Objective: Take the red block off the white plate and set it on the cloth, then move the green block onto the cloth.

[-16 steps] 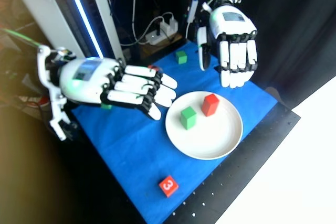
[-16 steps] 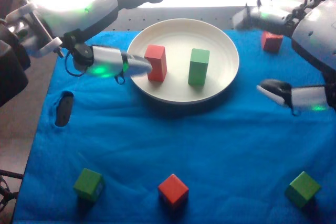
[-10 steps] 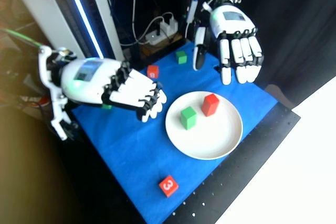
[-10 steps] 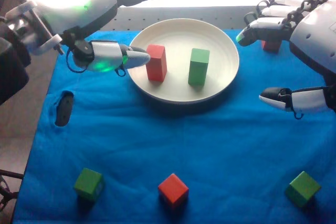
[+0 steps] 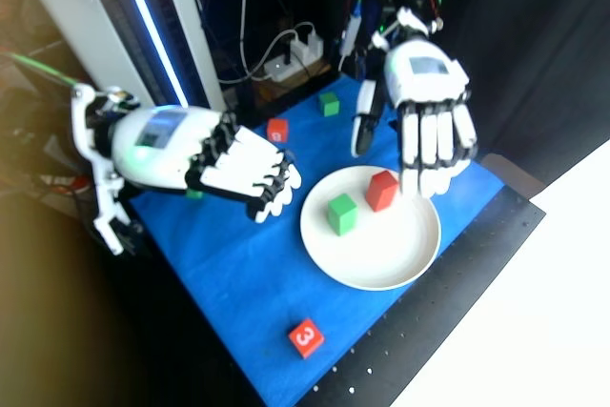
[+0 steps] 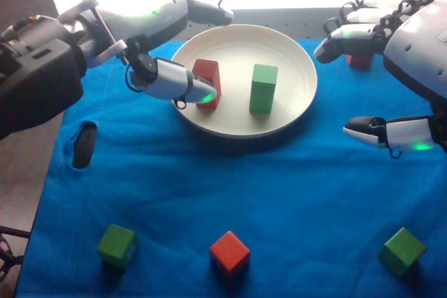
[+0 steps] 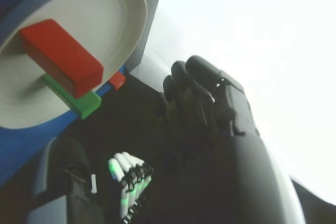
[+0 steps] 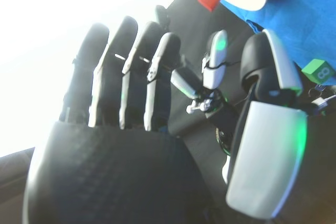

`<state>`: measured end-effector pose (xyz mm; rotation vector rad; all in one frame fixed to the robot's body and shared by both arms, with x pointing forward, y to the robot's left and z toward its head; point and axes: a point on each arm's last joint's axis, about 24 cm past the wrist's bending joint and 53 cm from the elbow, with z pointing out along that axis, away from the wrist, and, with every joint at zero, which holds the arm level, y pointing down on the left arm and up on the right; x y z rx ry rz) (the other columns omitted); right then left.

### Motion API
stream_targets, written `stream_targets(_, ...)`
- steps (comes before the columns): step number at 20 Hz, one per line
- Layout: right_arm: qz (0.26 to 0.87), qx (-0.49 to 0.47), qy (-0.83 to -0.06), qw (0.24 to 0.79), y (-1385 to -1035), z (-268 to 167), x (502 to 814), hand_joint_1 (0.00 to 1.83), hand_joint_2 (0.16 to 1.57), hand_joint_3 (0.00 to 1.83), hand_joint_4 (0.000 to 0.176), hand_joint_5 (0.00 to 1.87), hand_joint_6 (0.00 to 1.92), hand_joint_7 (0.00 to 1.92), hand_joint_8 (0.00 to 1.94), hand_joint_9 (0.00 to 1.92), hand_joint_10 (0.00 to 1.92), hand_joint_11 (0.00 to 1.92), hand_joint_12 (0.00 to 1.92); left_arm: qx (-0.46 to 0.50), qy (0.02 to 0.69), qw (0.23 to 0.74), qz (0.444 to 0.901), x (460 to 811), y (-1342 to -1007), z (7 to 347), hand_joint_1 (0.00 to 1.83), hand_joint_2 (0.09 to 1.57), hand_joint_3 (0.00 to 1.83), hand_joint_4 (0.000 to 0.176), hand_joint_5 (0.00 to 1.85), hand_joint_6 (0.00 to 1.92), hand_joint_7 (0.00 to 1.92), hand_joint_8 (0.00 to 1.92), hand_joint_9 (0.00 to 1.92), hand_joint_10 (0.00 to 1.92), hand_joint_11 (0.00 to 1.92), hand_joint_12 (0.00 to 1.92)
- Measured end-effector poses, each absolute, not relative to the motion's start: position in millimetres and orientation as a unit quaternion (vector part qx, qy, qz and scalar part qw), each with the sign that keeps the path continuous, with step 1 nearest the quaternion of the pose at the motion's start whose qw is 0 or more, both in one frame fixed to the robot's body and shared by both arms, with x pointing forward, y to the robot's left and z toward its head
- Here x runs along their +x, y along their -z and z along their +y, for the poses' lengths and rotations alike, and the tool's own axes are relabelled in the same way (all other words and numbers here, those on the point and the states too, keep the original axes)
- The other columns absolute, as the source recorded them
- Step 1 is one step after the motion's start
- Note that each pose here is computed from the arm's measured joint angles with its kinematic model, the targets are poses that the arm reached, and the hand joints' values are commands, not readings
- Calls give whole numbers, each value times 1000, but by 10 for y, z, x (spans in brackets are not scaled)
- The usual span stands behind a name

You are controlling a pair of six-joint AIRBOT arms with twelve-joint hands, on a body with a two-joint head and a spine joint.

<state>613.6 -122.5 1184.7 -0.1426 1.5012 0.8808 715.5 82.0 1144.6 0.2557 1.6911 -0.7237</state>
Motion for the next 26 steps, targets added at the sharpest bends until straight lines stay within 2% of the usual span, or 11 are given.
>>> stream_targets(5, 659, -62, -387, 643, -11848, -1225, 6136, 1131, 716, 235, 0, 609, 642, 562, 998, 424, 1318, 241, 1764, 112, 307, 577, 748, 7180, -11234, 738, 853, 1003, 4, 0, 573, 25, 710, 71, 430, 901, 208, 1534)
stream_targets(9, 659, -63, -387, 643, -11848, -1225, 6136, 1121, 725, 255, 0, 607, 668, 542, 1051, 410, 1359, 221, 1805, 106, 303, 574, 753, 7216, -11189, 772, 855, 1045, 7, 0, 706, 52, 853, 123, 536, 992, 307, 1659)
stream_targets(10, 658, -63, -387, 643, -11850, -1223, 6134, 1134, 723, 259, 0, 603, 688, 549, 1072, 422, 1380, 260, 1815, 104, 303, 573, 754, 7218, -11179, 783, 972, 1107, 3, 0, 858, 45, 856, 570, 623, 1239, 414, 1781)
stream_targets(11, 659, -63, -387, 642, -11848, -1223, 6135, 1134, 723, 259, 0, 603, 688, 549, 1072, 422, 1380, 260, 1815, 104, 303, 572, 755, 7216, -11172, 781, 972, 1107, 3, 0, 858, 45, 856, 570, 623, 1239, 414, 1781)
stream_targets(12, 659, -63, -387, 643, -11848, -1225, 6136, 1122, 733, 262, 0, 604, 687, 543, 1072, 420, 1378, 259, 1810, 104, 303, 571, 756, 7209, -11154, 775, 1168, 1189, 2, 0, 748, 914, 882, 1213, 686, 1437, 502, 1893)
stream_targets(13, 659, -63, -387, 643, -11848, -1225, 6136, 1150, 725, 256, 0, 614, 673, 525, 1089, 398, 1399, 242, 1815, 101, 305, 569, 757, 7208, -11136, 774, 1219, 1208, 0, 0, 757, 1117, 875, 1407, 734, 1488, 435, 1898)
stream_targets(16, 659, -63, -387, 643, -11848, -1225, 6136, 1181, 717, 249, 0, 620, 680, 534, 1090, 420, 1384, 252, 1814, 86, 316, 566, 757, 7203, -11130, 785, 1316, 1214, 3, 0, 753, 1137, 855, 1351, 679, 1604, 308, 1918)
stream_targets(20, 659, -63, -387, 643, -11849, -1224, 6135, 1176, 721, 253, 0, 618, 690, 518, 1138, 413, 1407, 257, 1798, 76, 324, 573, 749, 7178, -11221, 853, 1163, 1243, 2, 0, 733, 1233, 778, 1501, 502, 1718, 108, 1921)
stream_targets(22, 659, -60, -386, 642, -11846, -1232, 6141, 1168, 749, 241, 0, 617, 676, 501, 1124, 385, 1362, 188, 1806, 78, 332, 589, 732, 7102, -11400, 901, 1194, 1252, 1, 0, 753, 1117, 739, 1651, 403, 1913, 288, 1921)
stream_targets(25, 659, -60, -386, 642, -11847, -1230, 6140, 1198, 770, 226, 0, 567, 704, 422, 1177, 300, 1430, 120, 1860, 93, 343, 615, 704, 6887, -11635, 986, 1160, 1245, 1, 0, 730, 1228, 780, 1508, 376, 1720, 235, 1921)
stream_targets(26, 659, -60, -386, 642, -11847, -1232, 6141, 1209, 755, 216, 0, 587, 704, 458, 1166, 337, 1422, 165, 1861, 98, 345, 617, 700, 6815, -11662, 1002, 1180, 1238, 0, 0, 751, 1167, 791, 1532, 402, 1854, 343, 1921)
